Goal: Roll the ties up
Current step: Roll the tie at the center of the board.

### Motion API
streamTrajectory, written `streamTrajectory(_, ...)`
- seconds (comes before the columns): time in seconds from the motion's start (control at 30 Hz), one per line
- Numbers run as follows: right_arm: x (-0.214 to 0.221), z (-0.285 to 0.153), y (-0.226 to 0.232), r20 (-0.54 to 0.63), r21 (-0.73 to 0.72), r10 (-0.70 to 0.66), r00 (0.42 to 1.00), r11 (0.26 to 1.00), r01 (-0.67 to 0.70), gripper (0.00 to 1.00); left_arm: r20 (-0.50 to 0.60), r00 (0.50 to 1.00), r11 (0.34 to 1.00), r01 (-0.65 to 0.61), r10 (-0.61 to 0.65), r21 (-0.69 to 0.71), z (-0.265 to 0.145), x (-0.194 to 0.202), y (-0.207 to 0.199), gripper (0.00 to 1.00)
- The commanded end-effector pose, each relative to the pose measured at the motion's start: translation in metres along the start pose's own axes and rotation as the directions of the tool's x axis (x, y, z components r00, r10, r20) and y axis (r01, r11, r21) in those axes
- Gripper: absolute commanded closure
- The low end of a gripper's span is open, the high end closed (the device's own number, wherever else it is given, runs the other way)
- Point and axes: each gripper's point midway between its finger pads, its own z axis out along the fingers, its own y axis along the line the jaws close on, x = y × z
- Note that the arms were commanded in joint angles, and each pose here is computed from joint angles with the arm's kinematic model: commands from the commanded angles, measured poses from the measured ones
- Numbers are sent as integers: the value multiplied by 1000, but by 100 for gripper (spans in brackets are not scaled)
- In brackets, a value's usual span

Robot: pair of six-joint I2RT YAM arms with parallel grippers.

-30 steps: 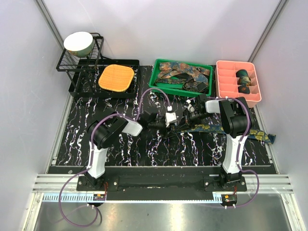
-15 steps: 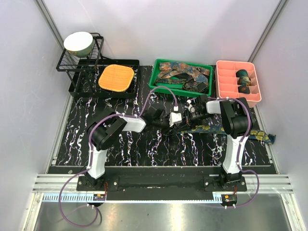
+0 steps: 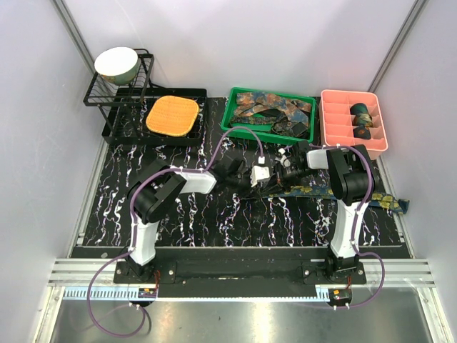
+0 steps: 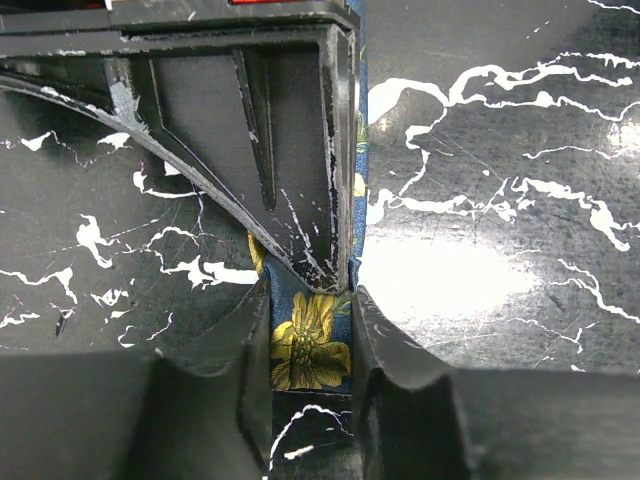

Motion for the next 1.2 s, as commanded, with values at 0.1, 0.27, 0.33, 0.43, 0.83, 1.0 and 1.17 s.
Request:
streamTrajectory(0.1, -1, -9, 0, -1, 55, -55, 998, 997, 55, 84, -424, 888, 983, 174, -179, -52, -33, 106, -23, 88)
streamTrajectory(0.27, -9, -41, 28, 23, 20, -135, 991, 991, 135, 75, -423, 894, 988, 154, -145, -13, -38, 89, -28, 95)
streamTrajectory(0.33, -17, -56, 21, 51, 48, -132, 990, 990, 129, 75, -460, 876, 986, 167, -144, 11, -35, 88, -36, 96)
streamTrajectory(0.43, -21, -61, 9, 45, 91, -145, 988, 986, 141, 73, -495, 858, 985, 169, -135, 26, -32, 84, -38, 98)
streamTrajectory(0.83, -21, -52, 15, 38, 9, -110, 993, 994, 110, 65, -645, 757, 988, 155, -105, 21, -38, 74, -38, 99)
streamTrajectory(1.0, -48, -51, 3, 88, 105, -174, 981, 981, 164, 50, -646, 761, 988, 137, -57, 73, -43, 71, -49, 99)
streamTrajectory(1.17, -35, -33, -9, 20, 132, -155, 988, 980, 151, 57, -662, 749, 988, 128, -36, 92, -47, 73, -55, 99)
